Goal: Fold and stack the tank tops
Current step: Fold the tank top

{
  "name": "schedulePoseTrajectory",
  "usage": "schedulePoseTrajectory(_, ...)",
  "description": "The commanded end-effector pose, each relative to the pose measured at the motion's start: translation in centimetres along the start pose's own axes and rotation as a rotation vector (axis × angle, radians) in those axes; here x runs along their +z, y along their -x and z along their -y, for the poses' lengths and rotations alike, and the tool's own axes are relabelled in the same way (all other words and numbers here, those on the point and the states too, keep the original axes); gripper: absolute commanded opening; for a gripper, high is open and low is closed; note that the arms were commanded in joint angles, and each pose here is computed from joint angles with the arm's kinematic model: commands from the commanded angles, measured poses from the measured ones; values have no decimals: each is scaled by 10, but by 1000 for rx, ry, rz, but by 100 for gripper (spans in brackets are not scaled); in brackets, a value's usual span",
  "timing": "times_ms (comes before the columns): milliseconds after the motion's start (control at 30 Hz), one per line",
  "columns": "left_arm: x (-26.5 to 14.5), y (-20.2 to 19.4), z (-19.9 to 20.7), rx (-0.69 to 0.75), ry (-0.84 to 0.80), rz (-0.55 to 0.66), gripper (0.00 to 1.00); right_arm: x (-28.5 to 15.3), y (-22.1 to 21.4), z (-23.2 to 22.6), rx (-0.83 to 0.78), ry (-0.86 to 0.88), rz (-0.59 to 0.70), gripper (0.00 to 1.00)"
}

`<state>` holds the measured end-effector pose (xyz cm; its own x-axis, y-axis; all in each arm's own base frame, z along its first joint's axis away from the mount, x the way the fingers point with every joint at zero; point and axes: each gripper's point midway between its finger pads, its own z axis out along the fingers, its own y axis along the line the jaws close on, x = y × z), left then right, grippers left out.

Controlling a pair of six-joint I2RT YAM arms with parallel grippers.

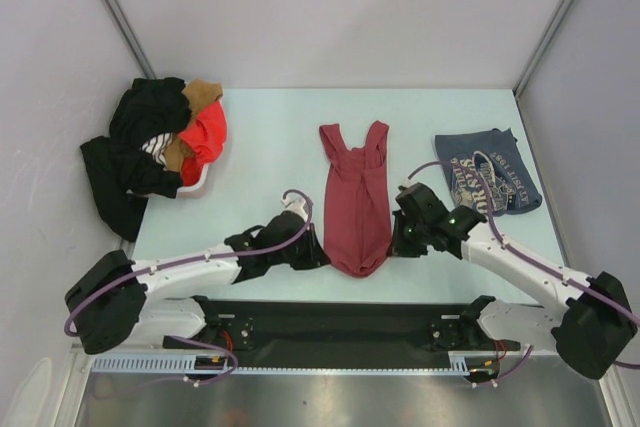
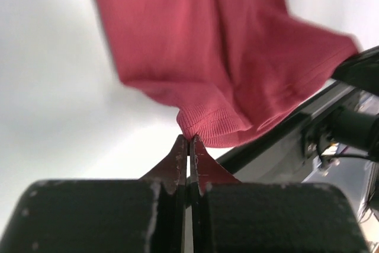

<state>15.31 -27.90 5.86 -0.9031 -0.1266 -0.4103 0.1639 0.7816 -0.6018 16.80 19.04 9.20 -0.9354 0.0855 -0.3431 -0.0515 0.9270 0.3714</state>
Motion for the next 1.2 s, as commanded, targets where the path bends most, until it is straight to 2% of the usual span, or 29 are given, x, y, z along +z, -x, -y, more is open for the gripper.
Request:
schedulePoseTrajectory(0,-5,38,14,57,-10,58,0,-4,34,-9,-40,-8,70,0)
schedulePoseTrajectory(600,15,144,24,84,25,167,0,10,165,-13,-5,-6,196,0)
schedulePoseTrajectory(1167,36,210,3,65,66,208,0,39,231,-4,26,-23,203,0)
